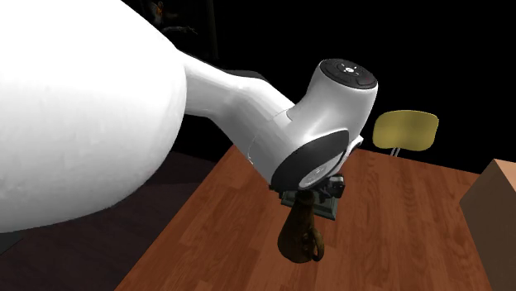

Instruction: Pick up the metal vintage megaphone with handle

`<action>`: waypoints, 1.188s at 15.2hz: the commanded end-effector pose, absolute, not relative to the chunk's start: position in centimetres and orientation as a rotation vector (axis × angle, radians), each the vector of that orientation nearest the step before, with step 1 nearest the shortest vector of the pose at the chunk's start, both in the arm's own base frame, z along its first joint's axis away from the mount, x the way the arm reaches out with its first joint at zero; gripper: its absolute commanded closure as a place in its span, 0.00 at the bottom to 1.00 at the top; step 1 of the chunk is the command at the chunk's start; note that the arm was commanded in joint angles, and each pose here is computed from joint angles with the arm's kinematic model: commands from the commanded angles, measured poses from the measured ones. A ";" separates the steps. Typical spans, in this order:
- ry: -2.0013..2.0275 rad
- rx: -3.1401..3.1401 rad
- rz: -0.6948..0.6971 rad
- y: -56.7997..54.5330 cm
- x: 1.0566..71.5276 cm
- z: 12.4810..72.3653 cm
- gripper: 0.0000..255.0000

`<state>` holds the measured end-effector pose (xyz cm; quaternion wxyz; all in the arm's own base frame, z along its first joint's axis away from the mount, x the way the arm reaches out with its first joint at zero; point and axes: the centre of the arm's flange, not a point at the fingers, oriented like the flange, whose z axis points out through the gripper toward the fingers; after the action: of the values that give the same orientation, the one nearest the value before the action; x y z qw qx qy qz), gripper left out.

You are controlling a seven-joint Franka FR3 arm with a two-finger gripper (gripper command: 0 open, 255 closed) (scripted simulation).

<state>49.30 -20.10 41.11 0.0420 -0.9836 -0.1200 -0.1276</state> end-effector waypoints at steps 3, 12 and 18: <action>-0.402 -2.996 -0.422 -21.5 51.4 39.1 0.00; -0.402 -2.996 -0.422 -21.5 51.3 35.6 1.00; -0.402 -2.996 -0.422 -21.5 51.3 35.6 1.00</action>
<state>51.33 -21.51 35.70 0.0444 -0.9805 -0.1316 -0.1393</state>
